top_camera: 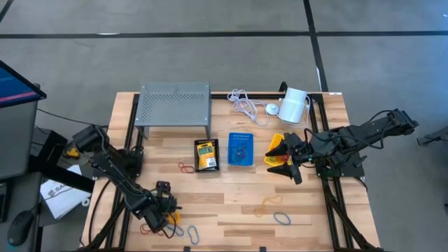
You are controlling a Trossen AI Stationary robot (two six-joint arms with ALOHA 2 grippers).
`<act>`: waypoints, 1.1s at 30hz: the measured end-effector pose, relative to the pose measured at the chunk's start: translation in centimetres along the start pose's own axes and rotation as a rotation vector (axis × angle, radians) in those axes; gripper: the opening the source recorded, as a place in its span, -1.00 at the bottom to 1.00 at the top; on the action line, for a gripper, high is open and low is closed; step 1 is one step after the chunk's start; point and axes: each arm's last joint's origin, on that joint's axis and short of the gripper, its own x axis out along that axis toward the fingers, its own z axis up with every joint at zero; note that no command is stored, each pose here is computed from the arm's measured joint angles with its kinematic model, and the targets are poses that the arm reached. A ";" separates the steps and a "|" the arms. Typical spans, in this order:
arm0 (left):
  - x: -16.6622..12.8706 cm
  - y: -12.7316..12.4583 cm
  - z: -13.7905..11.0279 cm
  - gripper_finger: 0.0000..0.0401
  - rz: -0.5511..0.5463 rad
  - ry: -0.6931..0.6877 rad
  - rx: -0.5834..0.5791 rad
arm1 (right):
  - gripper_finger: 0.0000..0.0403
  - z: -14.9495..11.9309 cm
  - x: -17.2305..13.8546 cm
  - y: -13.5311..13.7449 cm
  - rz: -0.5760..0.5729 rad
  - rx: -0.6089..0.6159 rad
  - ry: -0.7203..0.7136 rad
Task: Pick & Place Office Desk Supplies
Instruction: Put the crayon box into the black basket
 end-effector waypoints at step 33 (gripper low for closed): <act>-1.5 5.0 -1.2 0.93 -0.061 0.115 -0.240 | 0.54 -0.1 0.0 0.0 -0.005 -0.002 0.008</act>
